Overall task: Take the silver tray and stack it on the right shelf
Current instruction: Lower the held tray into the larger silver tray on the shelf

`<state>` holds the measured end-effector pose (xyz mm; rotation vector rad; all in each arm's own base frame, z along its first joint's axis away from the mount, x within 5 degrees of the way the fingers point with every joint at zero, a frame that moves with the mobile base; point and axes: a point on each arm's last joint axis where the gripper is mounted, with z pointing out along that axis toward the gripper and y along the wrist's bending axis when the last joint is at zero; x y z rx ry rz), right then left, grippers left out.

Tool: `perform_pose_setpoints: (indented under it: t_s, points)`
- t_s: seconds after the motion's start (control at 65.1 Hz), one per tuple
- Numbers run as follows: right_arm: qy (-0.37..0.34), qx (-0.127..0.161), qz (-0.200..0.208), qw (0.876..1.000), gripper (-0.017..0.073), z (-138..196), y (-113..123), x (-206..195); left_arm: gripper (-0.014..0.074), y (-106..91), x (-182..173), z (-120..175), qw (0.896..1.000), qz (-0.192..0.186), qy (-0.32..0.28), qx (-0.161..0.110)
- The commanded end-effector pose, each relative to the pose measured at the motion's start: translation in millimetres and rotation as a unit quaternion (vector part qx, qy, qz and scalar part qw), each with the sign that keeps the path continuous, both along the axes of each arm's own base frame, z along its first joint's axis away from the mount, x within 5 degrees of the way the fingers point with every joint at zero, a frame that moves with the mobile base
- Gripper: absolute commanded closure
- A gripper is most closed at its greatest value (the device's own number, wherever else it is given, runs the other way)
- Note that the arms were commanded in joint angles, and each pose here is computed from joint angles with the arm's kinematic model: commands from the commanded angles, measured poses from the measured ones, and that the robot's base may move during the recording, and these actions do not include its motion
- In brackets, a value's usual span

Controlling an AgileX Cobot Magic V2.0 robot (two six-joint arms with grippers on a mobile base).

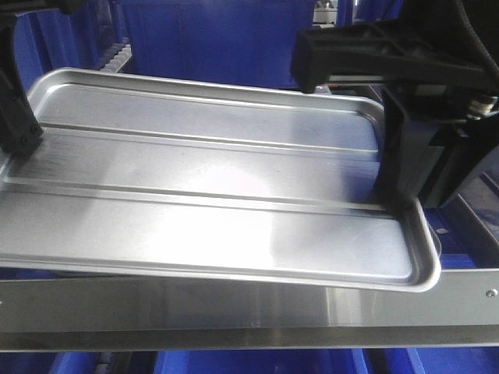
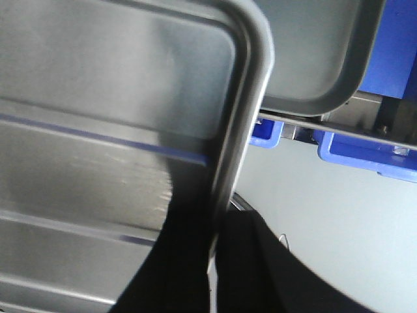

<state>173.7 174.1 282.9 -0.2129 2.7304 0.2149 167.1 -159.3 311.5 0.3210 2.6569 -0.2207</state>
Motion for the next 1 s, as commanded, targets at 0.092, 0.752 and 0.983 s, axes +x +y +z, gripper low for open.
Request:
perform_pose_setpoints:
  t_s: [0.092, 0.752, 0.983]
  points:
    - [-0.046, 0.019, 0.020, 0.999, 0.0503, 17.4, -0.4, 1.8, 0.0687, 0.0, -1.2, 15.0, 0.999, -0.017, -0.033, -0.015]
    - [-0.068, 0.044, 0.029, 0.996, 0.0503, 20.8, 4.3, 4.8, 0.0687, -3.0, 1.5, 17.5, 0.998, -0.027, -0.054, -0.029]
    - [-0.102, 0.030, 0.026, 0.994, 0.0503, 41.4, 0.1, 14.3, 0.0687, -6.9, 13.5, 28.2, 0.994, -0.030, -0.098, -0.035]
